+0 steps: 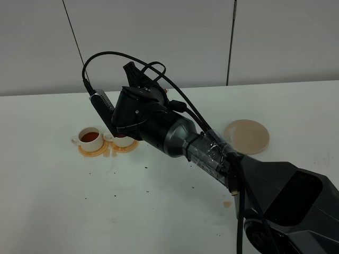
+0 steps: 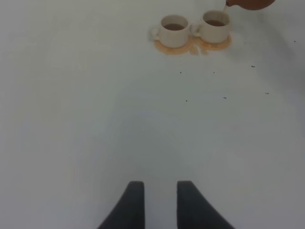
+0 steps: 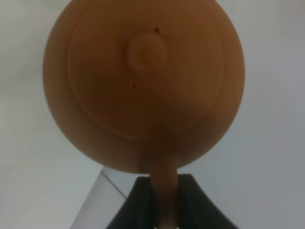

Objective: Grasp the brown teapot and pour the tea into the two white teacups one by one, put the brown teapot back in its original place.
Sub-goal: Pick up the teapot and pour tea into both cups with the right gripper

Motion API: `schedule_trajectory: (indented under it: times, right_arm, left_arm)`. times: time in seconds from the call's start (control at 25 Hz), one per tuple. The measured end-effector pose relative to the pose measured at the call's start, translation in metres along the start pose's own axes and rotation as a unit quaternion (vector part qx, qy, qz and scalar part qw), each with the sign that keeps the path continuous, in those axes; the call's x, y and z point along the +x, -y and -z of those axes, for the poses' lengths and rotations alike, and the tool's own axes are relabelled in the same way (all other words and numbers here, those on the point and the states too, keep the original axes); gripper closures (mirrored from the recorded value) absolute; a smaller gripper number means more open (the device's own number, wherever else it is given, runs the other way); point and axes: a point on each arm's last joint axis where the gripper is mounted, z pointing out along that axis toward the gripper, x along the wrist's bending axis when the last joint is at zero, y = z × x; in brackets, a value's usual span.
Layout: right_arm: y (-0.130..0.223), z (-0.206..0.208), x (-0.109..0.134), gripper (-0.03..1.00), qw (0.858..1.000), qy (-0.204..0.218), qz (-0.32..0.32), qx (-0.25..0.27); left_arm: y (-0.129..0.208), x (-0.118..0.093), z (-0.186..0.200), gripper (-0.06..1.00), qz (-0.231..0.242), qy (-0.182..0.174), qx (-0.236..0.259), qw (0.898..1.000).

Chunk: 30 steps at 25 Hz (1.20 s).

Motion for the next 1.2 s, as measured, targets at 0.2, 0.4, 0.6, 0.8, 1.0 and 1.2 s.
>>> schedule_trajectory:
  times: [0.2, 0.4, 0.6, 0.8, 1.0, 1.2]
  right_arm:
    - [0.0000, 0.0000, 0.0000, 0.87, 1.000, 0.000, 0.000, 0.000]
    - [0.0000, 0.0000, 0.0000, 0.87, 1.000, 0.000, -0.013, 0.000]
    - [0.0000, 0.0000, -0.0001, 0.87, 1.000, 0.000, -0.023, 0.000]
    - [0.0000, 0.0000, -0.0001, 0.87, 1.000, 0.000, -0.028, 0.000]
    - [-0.0021, 0.0001, 0.0010, 0.87, 0.999, -0.006, -0.053, -0.011]
    - [-0.0050, 0.0007, 0.0028, 0.87, 0.997, -0.020, -0.075, -0.028]
  left_arm:
    - [0.0000, 0.0000, 0.0000, 0.70, 0.000, 0.000, 0.000, 1.000]
    - [0.0000, 0.0000, 0.0000, 0.70, 0.000, 0.000, 0.000, 1.000]
    - [0.0000, 0.0000, 0.0000, 0.70, 0.000, 0.000, 0.000, 1.000]
    - [0.0000, 0.0000, 0.0000, 0.70, 0.000, 0.000, 0.000, 1.000]
    - [0.0000, 0.0000, 0.0000, 0.70, 0.000, 0.000, 0.000, 1.000]
    - [0.0000, 0.0000, 0.0000, 0.70, 0.000, 0.000, 0.000, 1.000]
